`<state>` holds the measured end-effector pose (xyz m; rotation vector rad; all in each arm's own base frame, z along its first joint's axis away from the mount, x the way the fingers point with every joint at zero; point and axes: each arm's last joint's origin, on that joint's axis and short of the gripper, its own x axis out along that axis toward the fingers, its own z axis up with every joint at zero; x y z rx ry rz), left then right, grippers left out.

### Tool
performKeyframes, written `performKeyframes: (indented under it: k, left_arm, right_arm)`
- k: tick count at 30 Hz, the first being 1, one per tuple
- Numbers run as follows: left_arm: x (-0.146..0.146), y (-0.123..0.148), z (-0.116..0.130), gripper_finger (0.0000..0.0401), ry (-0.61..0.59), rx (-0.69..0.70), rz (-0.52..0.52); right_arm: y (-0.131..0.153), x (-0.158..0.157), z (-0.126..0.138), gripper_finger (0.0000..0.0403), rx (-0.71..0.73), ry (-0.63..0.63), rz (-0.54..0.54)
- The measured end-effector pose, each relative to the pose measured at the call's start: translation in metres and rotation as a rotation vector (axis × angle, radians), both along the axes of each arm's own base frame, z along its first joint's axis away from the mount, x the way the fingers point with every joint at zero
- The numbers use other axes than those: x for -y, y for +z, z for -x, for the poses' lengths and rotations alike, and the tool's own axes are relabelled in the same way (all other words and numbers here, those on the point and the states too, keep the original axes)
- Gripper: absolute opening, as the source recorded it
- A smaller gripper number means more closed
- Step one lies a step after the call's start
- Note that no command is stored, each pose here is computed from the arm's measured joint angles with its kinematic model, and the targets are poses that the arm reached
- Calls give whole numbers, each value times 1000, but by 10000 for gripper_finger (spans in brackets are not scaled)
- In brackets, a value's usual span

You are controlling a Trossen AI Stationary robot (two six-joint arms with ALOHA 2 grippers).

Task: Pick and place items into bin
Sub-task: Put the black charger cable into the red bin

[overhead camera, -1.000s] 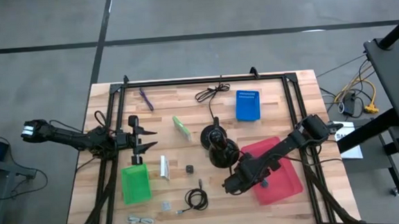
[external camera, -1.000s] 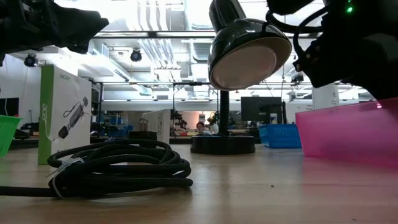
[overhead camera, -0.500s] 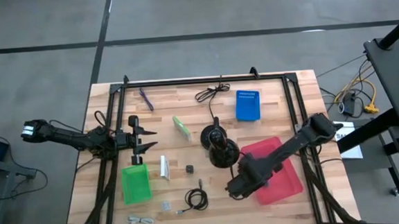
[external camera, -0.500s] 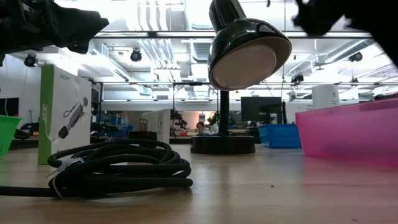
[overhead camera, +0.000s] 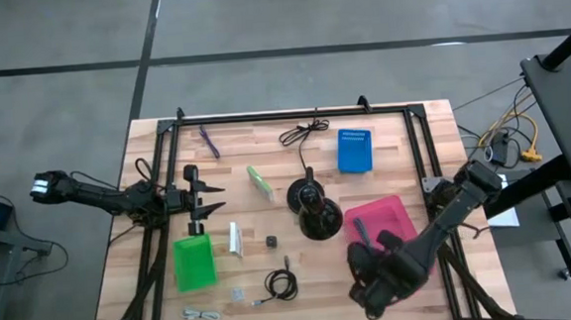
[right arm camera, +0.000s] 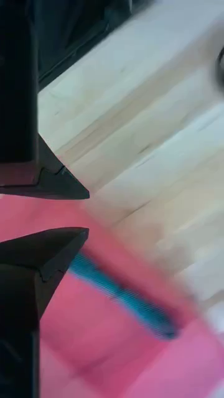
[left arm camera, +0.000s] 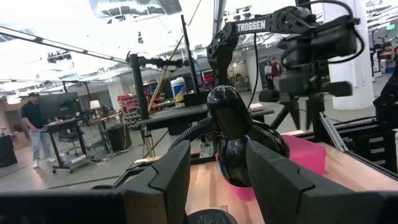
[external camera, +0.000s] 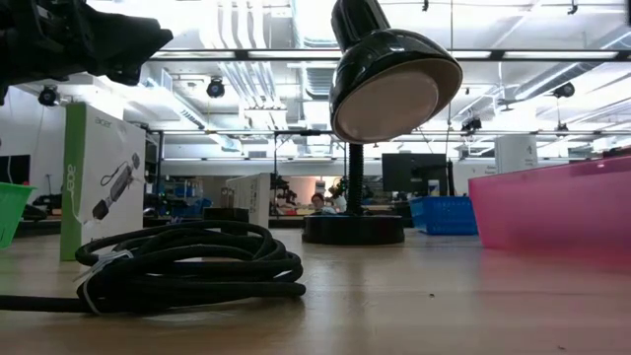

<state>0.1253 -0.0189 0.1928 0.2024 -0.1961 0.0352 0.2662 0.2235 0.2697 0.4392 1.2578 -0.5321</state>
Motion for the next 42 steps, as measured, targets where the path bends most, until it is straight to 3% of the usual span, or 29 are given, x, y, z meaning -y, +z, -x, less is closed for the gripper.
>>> performKeyframes:
  k: [9, 16, 20, 35, 42]
  left_arm:
    - [0, 0, 0, 141, 0, 3, 0]
    - [0, 0, 0, 141, -1, 4, 0]
    - [0, 0, 0, 141, -3, 3, 0]
    - [0, 0, 0, 141, -4, 2, -1]
    - [0, 0, 0, 141, -4, 0, -1]
  right_arm:
    - [5, -17, -14, 68, 290, 210, 105]
    - [12, -27, -32, 80, 531, 400, 291]
    - [14, -30, -36, 91, 551, 531, 351]
    - [14, -30, -37, 99, 546, 540, 336]
    - [10, -33, -39, 111, 512, 683, 315]
